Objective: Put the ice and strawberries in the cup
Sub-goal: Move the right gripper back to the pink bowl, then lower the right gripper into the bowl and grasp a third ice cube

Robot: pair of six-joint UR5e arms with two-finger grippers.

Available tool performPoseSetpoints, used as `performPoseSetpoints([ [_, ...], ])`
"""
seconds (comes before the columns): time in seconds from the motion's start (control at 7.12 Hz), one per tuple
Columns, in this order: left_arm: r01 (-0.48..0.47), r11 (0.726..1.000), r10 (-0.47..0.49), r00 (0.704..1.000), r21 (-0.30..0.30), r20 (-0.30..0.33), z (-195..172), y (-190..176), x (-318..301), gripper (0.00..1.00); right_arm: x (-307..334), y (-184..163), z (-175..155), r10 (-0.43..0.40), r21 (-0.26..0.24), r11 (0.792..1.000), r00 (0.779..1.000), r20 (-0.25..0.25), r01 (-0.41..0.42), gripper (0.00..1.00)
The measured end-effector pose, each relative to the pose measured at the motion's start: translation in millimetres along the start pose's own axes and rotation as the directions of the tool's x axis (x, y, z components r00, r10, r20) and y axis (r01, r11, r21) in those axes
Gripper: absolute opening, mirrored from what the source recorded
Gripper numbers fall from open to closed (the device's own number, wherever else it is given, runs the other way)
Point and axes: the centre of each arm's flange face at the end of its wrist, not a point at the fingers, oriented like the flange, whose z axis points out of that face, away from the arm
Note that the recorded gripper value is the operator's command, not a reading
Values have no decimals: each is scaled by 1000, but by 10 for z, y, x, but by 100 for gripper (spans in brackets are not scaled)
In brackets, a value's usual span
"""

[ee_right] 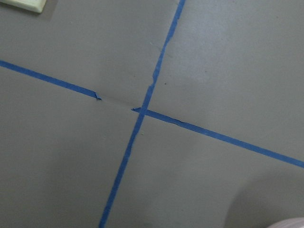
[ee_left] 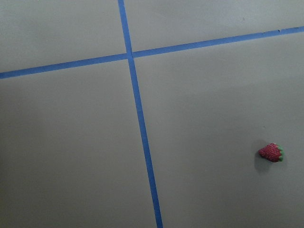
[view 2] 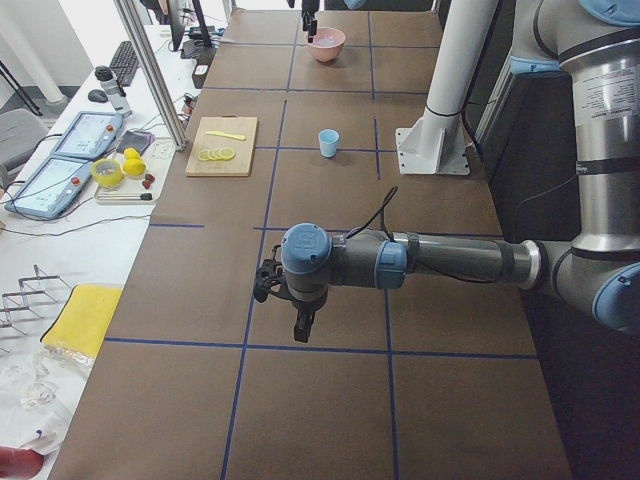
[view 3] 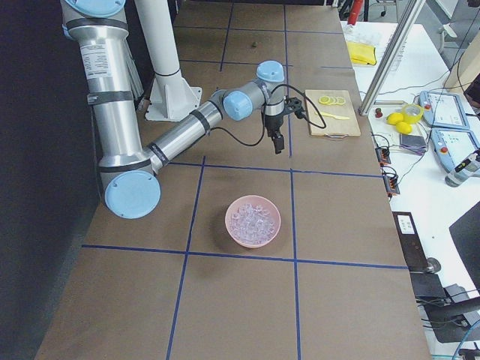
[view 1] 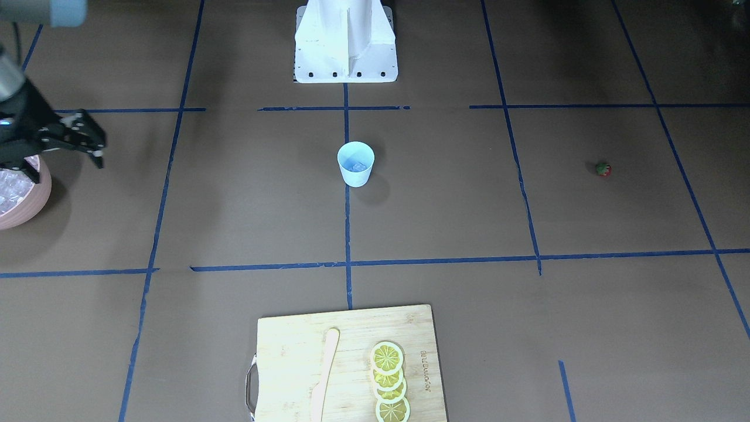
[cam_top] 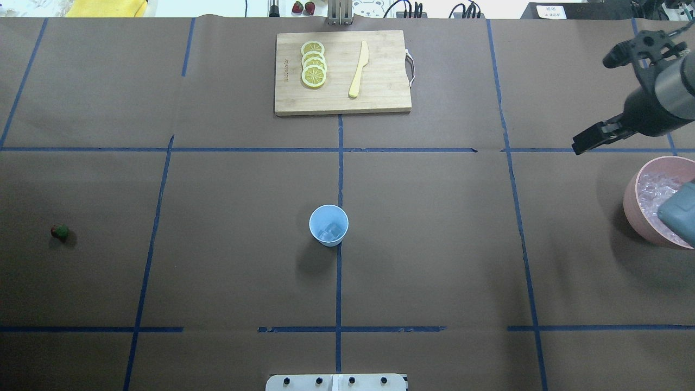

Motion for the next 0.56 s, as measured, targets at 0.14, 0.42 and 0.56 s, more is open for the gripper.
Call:
performPoseSetpoints([
  [0.14,0,1000,0,1000,0,0,1,2,0,100,430,280,6,-16,-2,1000,1000,13,16,100],
  [0.42,1,1000,-1,1000,-1,0,3,7,-3,100,1164,885,57,8,-21,1000,1000,26,-8,99],
  [0.56,1,1000,-1,1000,-1,0,2,7,-2,100,1442,1157,174,37,-26,999,999,27,-37,99],
])
